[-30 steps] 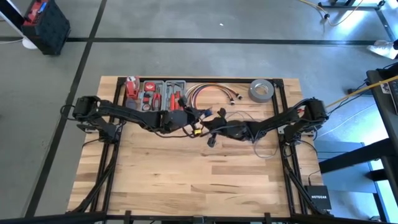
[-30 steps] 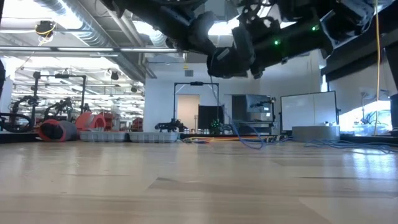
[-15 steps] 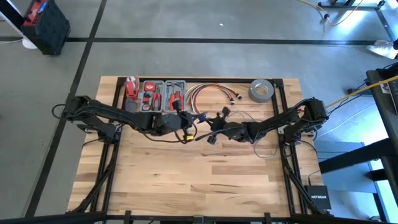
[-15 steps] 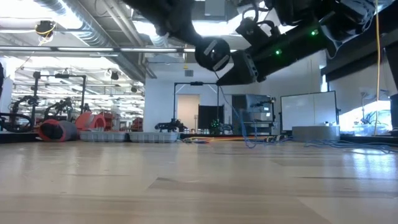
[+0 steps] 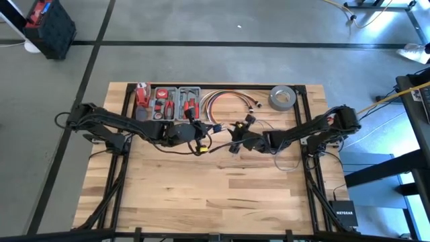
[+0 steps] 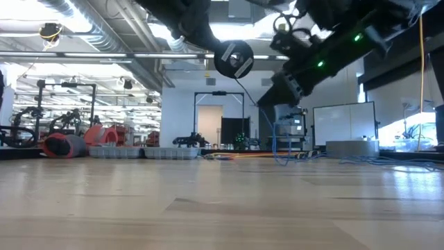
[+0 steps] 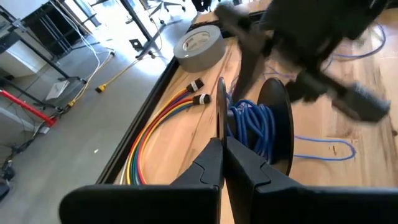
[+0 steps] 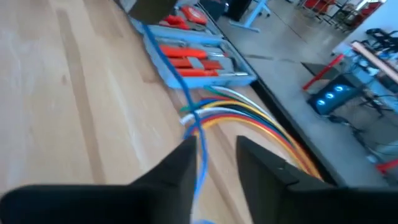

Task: Coil cords
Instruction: Coil the blue wire onto the black spool

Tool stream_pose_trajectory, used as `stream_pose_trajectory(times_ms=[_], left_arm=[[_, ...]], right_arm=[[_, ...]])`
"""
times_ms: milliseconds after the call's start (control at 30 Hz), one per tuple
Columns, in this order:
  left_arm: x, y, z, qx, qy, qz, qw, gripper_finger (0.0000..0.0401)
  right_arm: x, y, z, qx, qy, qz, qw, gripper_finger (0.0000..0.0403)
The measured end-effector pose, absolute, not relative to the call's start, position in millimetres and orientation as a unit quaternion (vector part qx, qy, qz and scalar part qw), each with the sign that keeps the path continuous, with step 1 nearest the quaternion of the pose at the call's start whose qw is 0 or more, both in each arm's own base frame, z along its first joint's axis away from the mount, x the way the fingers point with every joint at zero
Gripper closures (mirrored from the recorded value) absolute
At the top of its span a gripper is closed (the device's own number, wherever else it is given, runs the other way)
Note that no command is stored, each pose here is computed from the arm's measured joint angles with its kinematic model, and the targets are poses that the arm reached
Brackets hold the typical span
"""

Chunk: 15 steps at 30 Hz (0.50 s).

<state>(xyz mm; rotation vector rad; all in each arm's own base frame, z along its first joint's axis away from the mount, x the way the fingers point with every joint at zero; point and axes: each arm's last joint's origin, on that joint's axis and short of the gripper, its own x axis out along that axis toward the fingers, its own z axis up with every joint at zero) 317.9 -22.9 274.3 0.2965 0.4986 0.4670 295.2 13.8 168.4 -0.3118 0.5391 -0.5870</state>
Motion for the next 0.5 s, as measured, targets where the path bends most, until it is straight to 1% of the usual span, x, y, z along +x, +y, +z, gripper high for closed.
stream_pose_trajectory(times_ms=[133,267,400,500], left_arm=[[318,-23,274,0.144,0.243,0.228,0.932,0.0401],[318,-23,274,0.144,0.243,0.229,0.932,0.0401],[318,-23,274,0.143,0.242,0.229,0.932,0.0401],[318,-23,274,0.143,0.243,0.229,0.932,0.0401]], right_arm=[[276,21,188,-0.171,0.282,-0.278,0.902,0.0232],[270,22,199,-0.145,0.275,-0.237,0.920,0.0208],[273,12,181,-0.105,0.292,-0.193,0.931,0.0206],[268,4,161,-0.076,0.348,-0.170,0.919,0.0206]])
